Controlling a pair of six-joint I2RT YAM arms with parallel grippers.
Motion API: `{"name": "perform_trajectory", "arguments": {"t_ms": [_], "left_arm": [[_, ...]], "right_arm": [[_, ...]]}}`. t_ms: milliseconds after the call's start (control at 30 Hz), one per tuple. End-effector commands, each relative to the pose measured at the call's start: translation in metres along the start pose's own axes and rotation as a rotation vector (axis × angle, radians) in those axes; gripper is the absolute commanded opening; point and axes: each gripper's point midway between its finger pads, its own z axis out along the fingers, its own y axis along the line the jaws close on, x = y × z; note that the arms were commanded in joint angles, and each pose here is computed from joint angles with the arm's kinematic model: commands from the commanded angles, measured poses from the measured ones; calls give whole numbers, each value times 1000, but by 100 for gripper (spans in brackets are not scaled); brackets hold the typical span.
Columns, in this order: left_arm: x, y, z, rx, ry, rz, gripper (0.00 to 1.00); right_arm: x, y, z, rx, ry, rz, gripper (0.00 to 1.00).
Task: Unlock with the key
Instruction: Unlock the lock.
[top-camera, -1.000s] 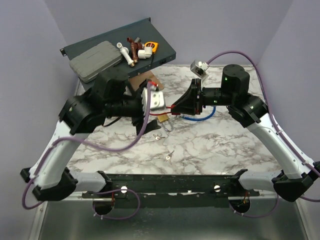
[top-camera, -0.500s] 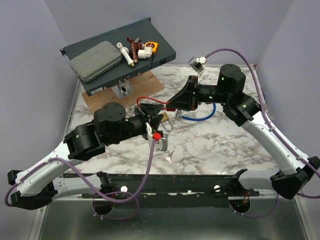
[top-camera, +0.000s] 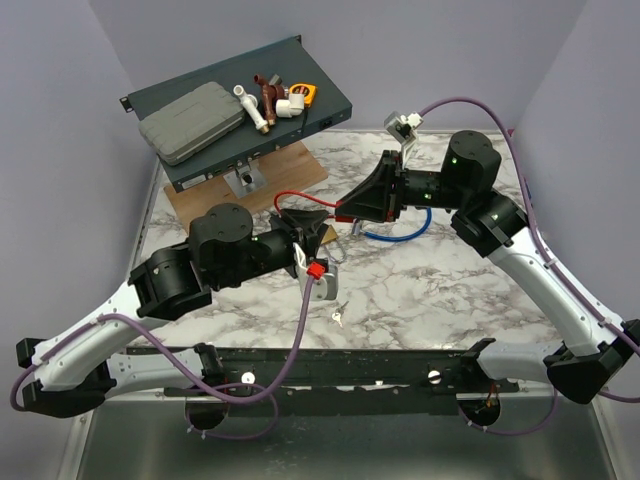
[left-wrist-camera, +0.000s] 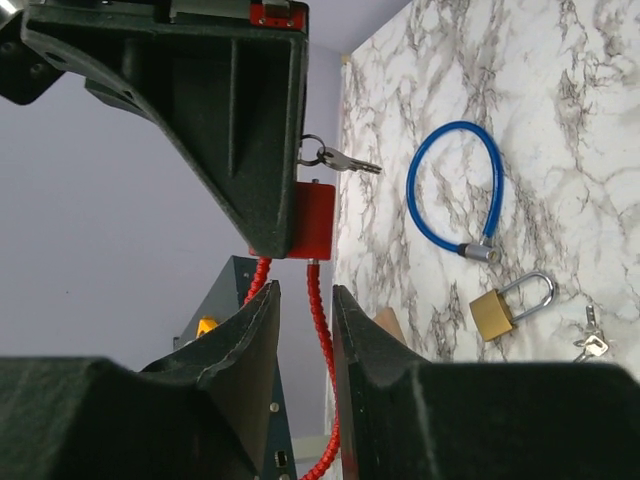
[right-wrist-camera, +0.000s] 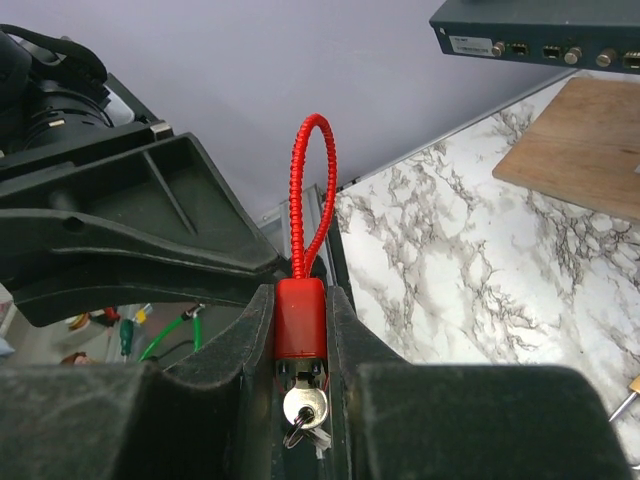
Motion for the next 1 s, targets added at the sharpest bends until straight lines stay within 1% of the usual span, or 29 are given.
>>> {"name": "perform_trajectory", "arguments": {"t_ms": [0,133,333,467,600,767,967], "left_arm": [[7,-6,0,30,45,-22,25],[6,-7,4,47,54,-43,24],[4,6,4,-5,50,-46,23],[7,-1,5,27,66,-44,20],[10,0,6,29,83,-20,14],[15,-3,9,49,113,-11,10],[15,16,6,-14,133,30,1]], "right_arm": [[-12,13,-3,-30,-42,-31,1],[-12,17,-3,-49,-40,-27,1],[-7,23,-5,-78,-27,-24,1],[-6,25,-7,-79,-29,-24,1],[-5,28,-8,-93,-20,-26,1],[-4,31,-10,-103,-15,-19,1],[9,32,-11,-121,32,5,1]]}}
